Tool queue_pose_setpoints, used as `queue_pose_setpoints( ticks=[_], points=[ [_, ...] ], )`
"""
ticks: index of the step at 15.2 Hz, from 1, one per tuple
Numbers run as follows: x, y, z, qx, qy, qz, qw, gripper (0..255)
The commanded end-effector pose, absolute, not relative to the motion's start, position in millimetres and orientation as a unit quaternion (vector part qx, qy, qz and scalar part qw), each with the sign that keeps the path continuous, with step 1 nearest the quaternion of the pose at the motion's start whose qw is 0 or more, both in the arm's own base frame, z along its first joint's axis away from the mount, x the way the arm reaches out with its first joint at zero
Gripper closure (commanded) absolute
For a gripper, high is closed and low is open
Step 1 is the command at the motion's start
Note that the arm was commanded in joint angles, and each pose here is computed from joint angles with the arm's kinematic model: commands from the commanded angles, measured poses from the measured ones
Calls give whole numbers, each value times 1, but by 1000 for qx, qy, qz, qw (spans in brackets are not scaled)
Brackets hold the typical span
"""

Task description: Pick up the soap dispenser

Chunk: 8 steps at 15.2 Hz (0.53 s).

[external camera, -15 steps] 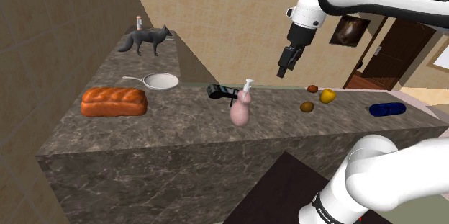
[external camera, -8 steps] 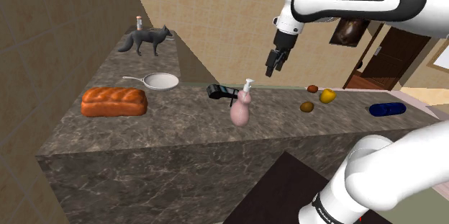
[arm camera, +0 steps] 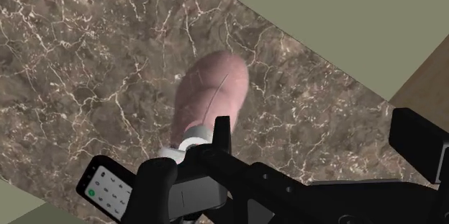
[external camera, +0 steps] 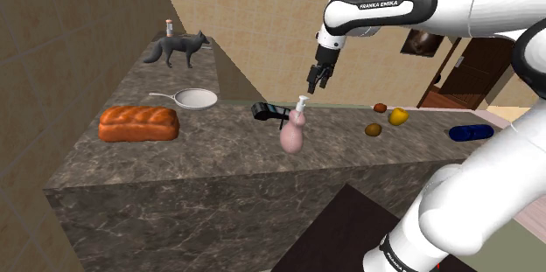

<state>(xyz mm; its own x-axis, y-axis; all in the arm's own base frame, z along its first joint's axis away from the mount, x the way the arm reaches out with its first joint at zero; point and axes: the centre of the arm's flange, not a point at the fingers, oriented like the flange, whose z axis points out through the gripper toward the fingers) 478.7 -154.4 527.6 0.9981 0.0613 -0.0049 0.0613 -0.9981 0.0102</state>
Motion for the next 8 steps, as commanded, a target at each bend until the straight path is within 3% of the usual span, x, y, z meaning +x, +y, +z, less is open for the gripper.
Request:
queue_pose_setpoints(
  ticks=[1,8],
  points=[
    [498,-172,513,1000,29,-6,1,0],
    [564,-225,464,999,24,-19,-15,0]
  ],
)
